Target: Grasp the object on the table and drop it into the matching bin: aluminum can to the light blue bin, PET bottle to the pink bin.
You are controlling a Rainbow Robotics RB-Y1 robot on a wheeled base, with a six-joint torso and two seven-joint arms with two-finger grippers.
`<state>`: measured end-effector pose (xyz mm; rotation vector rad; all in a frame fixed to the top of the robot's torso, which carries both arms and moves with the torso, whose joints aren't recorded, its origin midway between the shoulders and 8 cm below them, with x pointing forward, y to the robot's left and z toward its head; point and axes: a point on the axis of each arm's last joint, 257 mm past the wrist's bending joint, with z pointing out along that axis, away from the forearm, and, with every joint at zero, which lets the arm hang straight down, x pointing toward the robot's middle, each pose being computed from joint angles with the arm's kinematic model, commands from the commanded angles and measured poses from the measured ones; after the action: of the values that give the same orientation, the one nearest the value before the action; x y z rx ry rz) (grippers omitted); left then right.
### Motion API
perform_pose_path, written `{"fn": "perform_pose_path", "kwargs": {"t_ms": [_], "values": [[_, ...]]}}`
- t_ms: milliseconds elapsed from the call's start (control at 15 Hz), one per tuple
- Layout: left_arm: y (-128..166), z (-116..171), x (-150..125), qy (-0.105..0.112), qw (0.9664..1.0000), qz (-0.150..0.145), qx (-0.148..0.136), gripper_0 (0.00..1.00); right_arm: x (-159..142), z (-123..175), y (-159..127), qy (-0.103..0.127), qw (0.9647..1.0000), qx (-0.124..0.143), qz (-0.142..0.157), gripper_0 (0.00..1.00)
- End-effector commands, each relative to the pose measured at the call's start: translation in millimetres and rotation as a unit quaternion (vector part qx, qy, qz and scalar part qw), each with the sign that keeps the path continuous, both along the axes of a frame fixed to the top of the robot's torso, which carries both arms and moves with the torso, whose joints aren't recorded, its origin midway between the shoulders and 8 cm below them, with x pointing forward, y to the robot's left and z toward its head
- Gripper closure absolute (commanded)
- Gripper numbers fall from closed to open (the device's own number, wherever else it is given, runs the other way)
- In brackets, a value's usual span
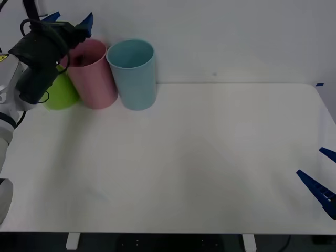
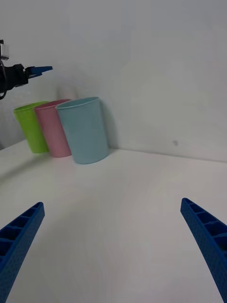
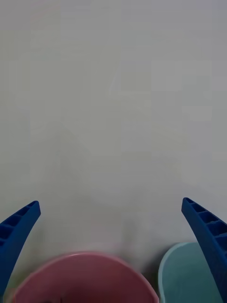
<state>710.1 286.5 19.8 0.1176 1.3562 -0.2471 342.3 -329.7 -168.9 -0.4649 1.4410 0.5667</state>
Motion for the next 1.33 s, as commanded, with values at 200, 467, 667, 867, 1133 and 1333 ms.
{"fn": "perform_pose_path", "kwargs": {"t_ms": [200, 467, 667, 867, 1133, 1333], "values": [[6, -19, -39, -0.013, 0.9996, -0.017, -0.019, 0.00, 0, 0, 0, 0.000, 1.0000, 0.000, 0.000, 0.00], [20, -39, -79, -0.016, 0.9989, -0.040, -0.017, 0.00, 0, 0, 0, 0.000, 1.0000, 0.000, 0.000, 0.00], [32, -57, -111, -0.012, 0.9981, -0.059, -0.010, 0.00, 0, 0, 0, 0.000, 1.0000, 0.000, 0.000, 0.00], [41, -73, -144, -0.009, 0.9967, -0.080, 0.002, 0.00, 0, 0, 0, 0.000, 1.0000, 0.000, 0.000, 0.00], [54, -92, -186, -0.002, 0.9948, -0.099, 0.025, 0.00, 0, 0, 0, 0.000, 1.0000, 0.000, 0.000, 0.00], [64, -107, -213, 0.008, 0.9925, -0.114, 0.043, 0.00, 0, 0, 0, 0.000, 1.0000, 0.000, 0.000, 0.00]]}}
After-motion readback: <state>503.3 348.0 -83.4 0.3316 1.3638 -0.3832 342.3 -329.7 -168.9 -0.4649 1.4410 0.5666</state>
